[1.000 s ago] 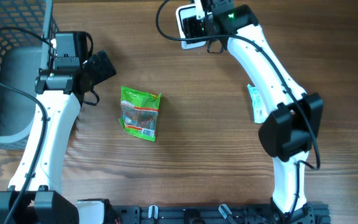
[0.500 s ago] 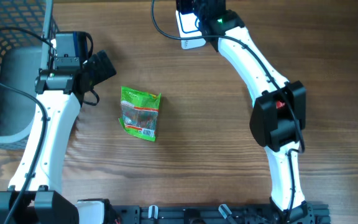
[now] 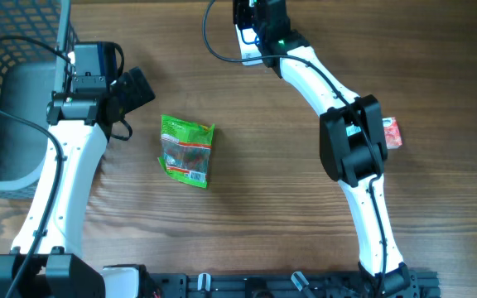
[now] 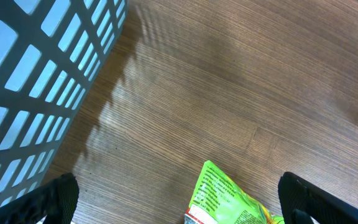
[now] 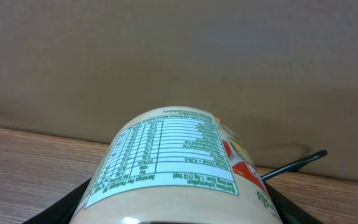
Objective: Scan the item barcode
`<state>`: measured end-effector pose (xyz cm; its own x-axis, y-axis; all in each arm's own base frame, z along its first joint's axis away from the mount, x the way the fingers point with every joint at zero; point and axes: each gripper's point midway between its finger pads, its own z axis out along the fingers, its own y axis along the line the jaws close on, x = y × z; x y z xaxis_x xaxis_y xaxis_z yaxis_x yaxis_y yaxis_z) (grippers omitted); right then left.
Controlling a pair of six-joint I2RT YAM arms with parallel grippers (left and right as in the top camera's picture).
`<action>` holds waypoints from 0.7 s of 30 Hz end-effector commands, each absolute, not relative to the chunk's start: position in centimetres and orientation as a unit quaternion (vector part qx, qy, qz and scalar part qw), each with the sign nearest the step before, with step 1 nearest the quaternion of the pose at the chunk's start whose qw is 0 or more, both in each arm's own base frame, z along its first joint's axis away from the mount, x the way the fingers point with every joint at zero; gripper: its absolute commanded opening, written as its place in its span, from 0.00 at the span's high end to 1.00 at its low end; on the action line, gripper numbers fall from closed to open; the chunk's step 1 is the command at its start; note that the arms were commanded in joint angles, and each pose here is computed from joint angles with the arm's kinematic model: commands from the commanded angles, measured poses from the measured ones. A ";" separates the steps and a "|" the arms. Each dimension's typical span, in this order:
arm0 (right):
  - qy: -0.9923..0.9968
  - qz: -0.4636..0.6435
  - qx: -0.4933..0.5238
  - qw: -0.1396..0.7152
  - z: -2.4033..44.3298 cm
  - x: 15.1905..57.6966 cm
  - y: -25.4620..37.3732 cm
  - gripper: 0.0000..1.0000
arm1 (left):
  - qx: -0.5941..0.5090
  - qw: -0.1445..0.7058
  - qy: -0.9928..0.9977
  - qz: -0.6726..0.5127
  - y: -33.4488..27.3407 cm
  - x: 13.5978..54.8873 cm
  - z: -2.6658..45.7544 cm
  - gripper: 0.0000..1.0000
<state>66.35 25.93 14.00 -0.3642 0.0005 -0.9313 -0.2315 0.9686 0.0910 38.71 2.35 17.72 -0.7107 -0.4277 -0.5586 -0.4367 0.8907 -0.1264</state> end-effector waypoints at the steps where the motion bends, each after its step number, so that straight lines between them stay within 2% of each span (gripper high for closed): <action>1: 0.818 0.101 -0.053 0.564 13.6 67.1 25.0 0.69 | -0.242 0.304 0.921 0.009 2.6 38.8 18.0 0.00; 5: 0.801 0.110 -0.049 0.586 15.7 67.4 24.9 0.73 | -0.242 0.305 0.921 0.009 2.6 38.8 18.0 0.00; 8: 0.771 0.121 -0.047 0.624 23.0 66.6 24.6 0.73 | -0.242 0.304 0.921 0.009 2.6 38.8 18.0 0.00; 11: 0.780 0.117 -0.049 0.613 28.3 64.0 23.5 0.73 | -0.242 0.304 0.921 0.009 2.6 38.8 18.0 0.00; 15: 0.840 0.084 -0.059 0.532 31.2 57.8 20.3 0.81 | -0.242 0.305 0.921 0.009 2.6 38.8 18.0 0.00; 17: 0.883 0.051 -0.059 0.462 31.6 53.1 16.4 0.83 | -0.242 0.304 0.921 0.009 2.6 38.8 18.0 0.00; 21: 0.939 -0.002 -0.024 0.344 28.6 48.2 8.9 0.85 | -0.242 0.305 0.921 0.009 2.6 38.8 18.0 0.00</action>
